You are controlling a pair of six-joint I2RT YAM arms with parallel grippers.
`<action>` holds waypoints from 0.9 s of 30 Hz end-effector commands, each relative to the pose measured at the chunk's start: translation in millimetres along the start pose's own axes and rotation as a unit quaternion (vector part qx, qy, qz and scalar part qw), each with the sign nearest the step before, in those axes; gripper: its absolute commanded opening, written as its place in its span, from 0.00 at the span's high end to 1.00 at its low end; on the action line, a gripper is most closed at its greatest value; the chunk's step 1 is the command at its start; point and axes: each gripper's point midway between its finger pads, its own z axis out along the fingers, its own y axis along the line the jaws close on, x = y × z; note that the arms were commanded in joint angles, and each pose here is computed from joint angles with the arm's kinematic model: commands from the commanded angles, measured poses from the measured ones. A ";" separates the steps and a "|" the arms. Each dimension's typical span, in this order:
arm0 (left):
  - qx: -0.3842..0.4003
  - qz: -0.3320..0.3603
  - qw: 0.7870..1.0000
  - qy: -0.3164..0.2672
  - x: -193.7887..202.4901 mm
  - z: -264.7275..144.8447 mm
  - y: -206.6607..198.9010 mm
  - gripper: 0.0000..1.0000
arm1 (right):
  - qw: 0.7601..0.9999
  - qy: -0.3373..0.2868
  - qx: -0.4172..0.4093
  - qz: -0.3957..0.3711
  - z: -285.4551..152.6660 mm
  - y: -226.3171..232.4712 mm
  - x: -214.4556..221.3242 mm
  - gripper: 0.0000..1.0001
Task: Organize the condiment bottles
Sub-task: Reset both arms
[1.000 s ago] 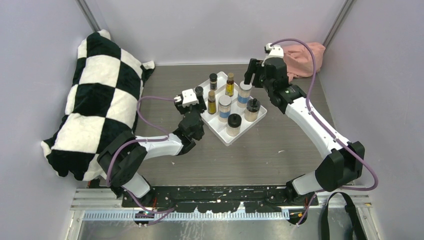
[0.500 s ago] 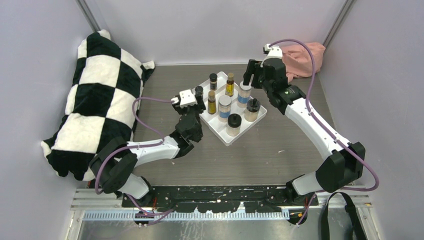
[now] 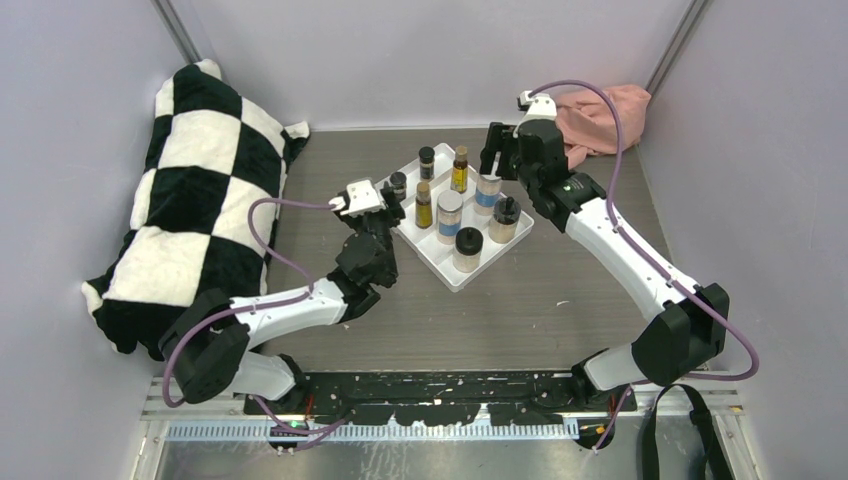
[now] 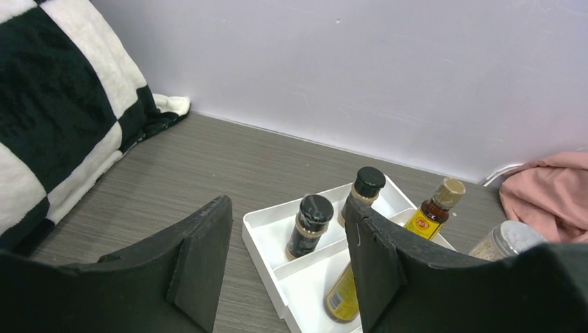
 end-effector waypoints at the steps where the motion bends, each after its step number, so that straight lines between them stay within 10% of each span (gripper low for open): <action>1: -0.012 -0.023 1.000 -0.018 -23.8 -4.8 8.9 0.39 | 0.999 -0.041 -0.005 0.005 -19.8 5.0 -29.7 0.24; 27: -0.108 0.029 0.994 0.011 -83.8 -22.7 54.1 0.41 | 0.999 -0.008 -0.031 -0.014 -53.4 44.3 -46.6 0.23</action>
